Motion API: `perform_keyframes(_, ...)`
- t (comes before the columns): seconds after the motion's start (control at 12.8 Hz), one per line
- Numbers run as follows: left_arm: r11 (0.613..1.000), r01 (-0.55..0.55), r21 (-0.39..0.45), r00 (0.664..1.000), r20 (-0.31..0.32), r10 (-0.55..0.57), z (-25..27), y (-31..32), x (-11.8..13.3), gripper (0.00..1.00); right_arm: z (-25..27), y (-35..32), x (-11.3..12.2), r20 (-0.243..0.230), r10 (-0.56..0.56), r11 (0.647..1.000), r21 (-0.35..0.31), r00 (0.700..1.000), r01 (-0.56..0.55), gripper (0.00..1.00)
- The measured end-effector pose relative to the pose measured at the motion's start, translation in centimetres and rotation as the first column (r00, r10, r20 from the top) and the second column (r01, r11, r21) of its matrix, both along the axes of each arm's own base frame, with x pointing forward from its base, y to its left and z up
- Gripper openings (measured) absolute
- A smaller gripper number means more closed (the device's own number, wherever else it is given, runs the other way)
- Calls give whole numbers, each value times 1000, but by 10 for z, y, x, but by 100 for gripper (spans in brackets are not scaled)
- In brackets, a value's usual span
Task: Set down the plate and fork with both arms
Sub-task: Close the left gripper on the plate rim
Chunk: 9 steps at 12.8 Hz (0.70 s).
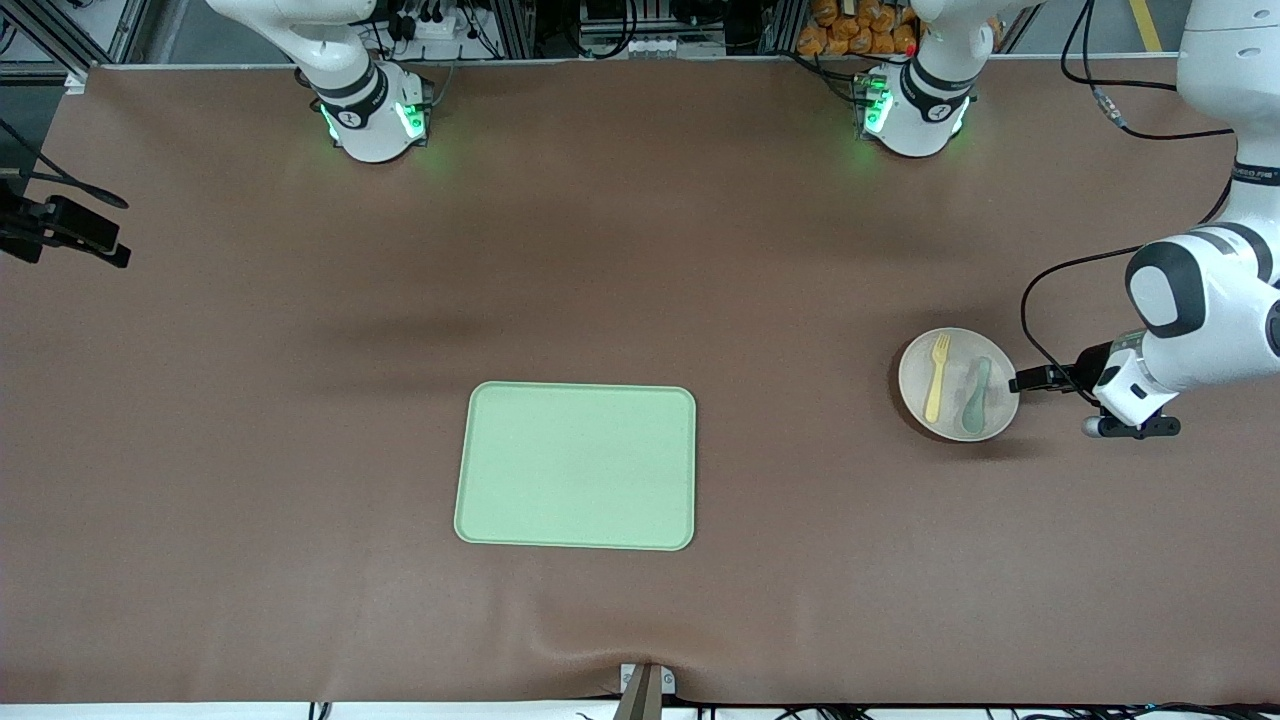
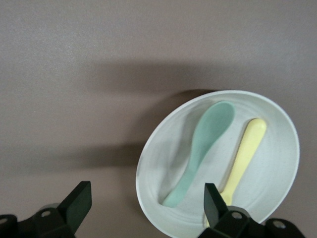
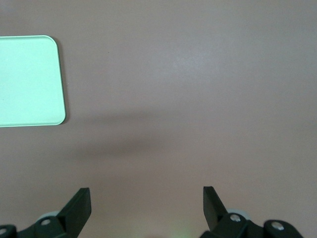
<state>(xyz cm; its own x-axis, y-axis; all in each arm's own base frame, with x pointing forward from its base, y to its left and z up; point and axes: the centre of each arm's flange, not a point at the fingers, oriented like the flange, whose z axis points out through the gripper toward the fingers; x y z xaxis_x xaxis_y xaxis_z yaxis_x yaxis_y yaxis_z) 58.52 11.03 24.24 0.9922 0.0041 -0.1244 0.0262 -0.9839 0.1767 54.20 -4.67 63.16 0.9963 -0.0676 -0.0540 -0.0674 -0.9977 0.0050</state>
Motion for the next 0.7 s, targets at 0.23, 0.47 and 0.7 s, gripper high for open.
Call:
perform_keyframes(0.23, 999, 43, -17, 999, -17, -43, -19, 11, -5, 100, 0, 0, 0, 0, 0, 1000, 0, 1000, 0, 100)
perform_keyframes(0.47, 998, 31, -58, 999, -25, -33, -39, 17, -10, 97, 0, 0, 0, -1, 0, 1000, 0, 1000, 0, 100)
perform_keyframes(0.7, 995, 51, -86, 998, -18, -52, -57, 19, -12, 92, 0, 0, 0, -1, 0, 1000, 0, 1000, 0, 100)
